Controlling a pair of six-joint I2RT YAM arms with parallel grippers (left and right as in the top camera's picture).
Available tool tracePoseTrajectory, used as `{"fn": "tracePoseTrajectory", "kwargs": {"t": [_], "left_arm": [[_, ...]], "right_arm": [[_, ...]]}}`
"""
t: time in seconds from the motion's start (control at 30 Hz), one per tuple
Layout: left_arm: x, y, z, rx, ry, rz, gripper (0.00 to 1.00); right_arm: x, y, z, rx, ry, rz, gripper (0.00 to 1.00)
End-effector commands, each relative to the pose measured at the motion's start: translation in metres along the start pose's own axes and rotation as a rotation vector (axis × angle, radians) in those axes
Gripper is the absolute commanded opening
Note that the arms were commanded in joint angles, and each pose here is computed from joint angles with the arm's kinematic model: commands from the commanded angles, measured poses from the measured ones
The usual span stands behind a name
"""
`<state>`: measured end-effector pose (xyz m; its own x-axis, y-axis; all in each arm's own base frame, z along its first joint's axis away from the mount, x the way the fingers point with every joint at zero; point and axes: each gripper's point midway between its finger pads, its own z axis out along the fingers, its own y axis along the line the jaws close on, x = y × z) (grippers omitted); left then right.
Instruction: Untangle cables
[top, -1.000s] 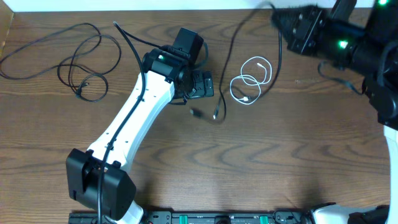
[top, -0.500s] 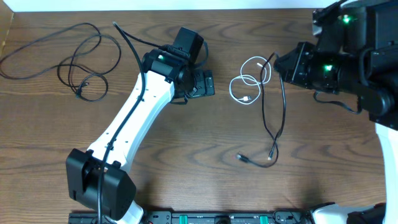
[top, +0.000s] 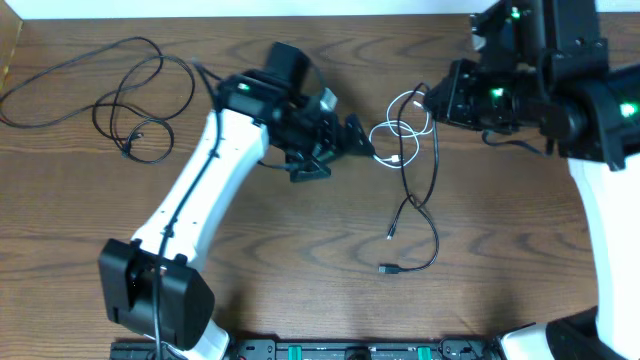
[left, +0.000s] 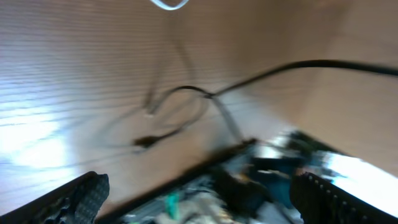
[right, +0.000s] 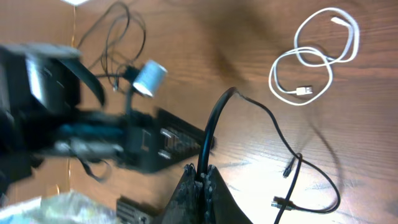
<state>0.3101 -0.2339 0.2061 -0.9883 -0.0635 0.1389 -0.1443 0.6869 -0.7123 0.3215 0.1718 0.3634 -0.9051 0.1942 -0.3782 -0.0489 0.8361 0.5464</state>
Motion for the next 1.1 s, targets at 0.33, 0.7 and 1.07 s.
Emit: {"fn": "tracePoseTrajectory", "kwargs": {"t": [0.33,0.7,1.07], "left_arm": [[-0.029,0.008,-0.054,0.239,0.020,-0.596,0.98],[-0.022,-0.021,-0.063,0.362,0.179,-0.871,0.94],[-0.006,-0.046,-0.072,0.461,0.329,-0.838,0.67]], "right_arm": [[0.025,0.043,0.013,-0.187,0.117,-0.207,0.01],[0.040,0.072,0.028,-0.129,0.061,-0.421,0.01],[0.041,0.086,0.030,-0.154,0.035,-0.447,0.01]]}}
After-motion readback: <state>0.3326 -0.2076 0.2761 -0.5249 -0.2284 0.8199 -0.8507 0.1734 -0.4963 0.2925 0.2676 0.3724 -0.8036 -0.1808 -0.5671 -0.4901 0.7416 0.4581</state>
